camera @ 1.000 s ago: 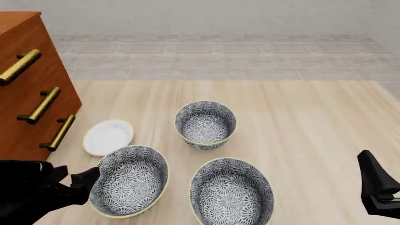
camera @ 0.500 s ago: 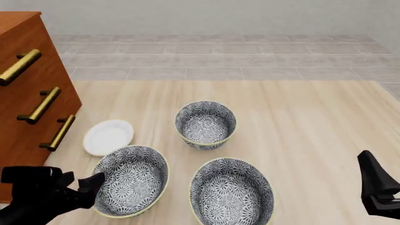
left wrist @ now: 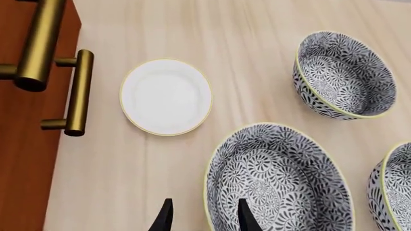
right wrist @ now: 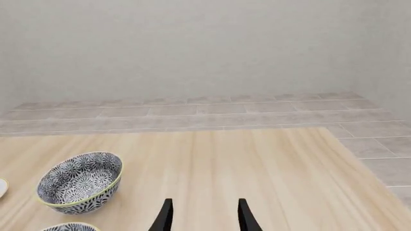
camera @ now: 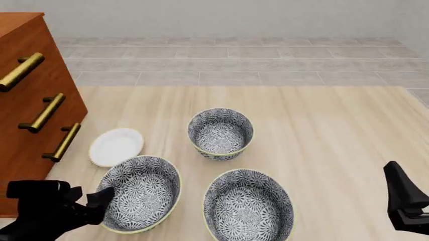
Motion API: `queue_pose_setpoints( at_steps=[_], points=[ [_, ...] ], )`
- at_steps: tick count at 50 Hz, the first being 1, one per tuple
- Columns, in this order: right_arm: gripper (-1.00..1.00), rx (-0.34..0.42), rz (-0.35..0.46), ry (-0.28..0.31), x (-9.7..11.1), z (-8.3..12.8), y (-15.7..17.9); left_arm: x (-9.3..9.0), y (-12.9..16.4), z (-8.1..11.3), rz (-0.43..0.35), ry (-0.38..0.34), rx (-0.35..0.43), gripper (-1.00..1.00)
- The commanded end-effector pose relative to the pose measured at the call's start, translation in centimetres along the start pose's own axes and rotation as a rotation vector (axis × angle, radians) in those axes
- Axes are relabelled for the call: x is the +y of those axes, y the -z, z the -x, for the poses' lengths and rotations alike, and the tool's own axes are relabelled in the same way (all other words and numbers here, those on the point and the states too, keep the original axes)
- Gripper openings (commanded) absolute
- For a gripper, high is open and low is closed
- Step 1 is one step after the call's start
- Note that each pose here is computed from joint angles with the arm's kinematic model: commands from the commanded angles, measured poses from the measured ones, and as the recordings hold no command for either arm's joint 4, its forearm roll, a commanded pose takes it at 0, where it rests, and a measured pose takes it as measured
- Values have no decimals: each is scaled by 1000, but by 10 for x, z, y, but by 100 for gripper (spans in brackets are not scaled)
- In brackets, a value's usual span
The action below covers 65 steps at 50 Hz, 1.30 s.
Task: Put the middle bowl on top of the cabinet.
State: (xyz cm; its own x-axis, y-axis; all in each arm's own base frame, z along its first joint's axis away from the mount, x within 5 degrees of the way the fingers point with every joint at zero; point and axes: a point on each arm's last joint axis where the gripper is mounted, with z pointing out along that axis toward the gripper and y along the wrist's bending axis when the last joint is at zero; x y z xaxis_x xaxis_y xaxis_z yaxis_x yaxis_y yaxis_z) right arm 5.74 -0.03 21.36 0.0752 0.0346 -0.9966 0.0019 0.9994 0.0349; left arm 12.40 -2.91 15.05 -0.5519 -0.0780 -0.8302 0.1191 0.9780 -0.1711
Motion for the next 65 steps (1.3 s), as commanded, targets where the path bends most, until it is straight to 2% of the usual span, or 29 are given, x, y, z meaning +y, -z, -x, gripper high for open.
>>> queue_pose_setpoints(
  at_steps=[1, 13, 31, 32, 47, 55, 62, 64, 65],
  points=[
    [100, 2, 2, 3, 0, 0, 0, 0, -6, -3, -2, 2, 13, 100],
    [100, 4, 5, 3, 0, 0, -1, 0, -18, -7, -2, -1, 34, 100],
    [100, 4, 3, 1, 0, -1, -1, -3, -15, -8, -16, 21, 45, 100],
    [100, 4, 3, 0, 0, -1, -1, -2, -13, -6, -11, 18, 39, -100],
    [100, 3, 3, -2, 0, 0, -1, -3, -3, 1, -17, 11, 19, -100],
    [100, 2, 2, -4, 0, 0, -1, -4, -12, 2, -5, 82, 63, -100],
    [100, 2, 1, -5, 0, -1, 0, -8, -13, 7, -19, 93, 64, -100],
    [100, 2, 1, -6, 0, -1, 0, -10, -14, 5, -30, 132, 76, -100],
    [100, 2, 1, -6, 0, -1, 0, -7, -17, 5, -7, 157, 87, -100]
  ],
)
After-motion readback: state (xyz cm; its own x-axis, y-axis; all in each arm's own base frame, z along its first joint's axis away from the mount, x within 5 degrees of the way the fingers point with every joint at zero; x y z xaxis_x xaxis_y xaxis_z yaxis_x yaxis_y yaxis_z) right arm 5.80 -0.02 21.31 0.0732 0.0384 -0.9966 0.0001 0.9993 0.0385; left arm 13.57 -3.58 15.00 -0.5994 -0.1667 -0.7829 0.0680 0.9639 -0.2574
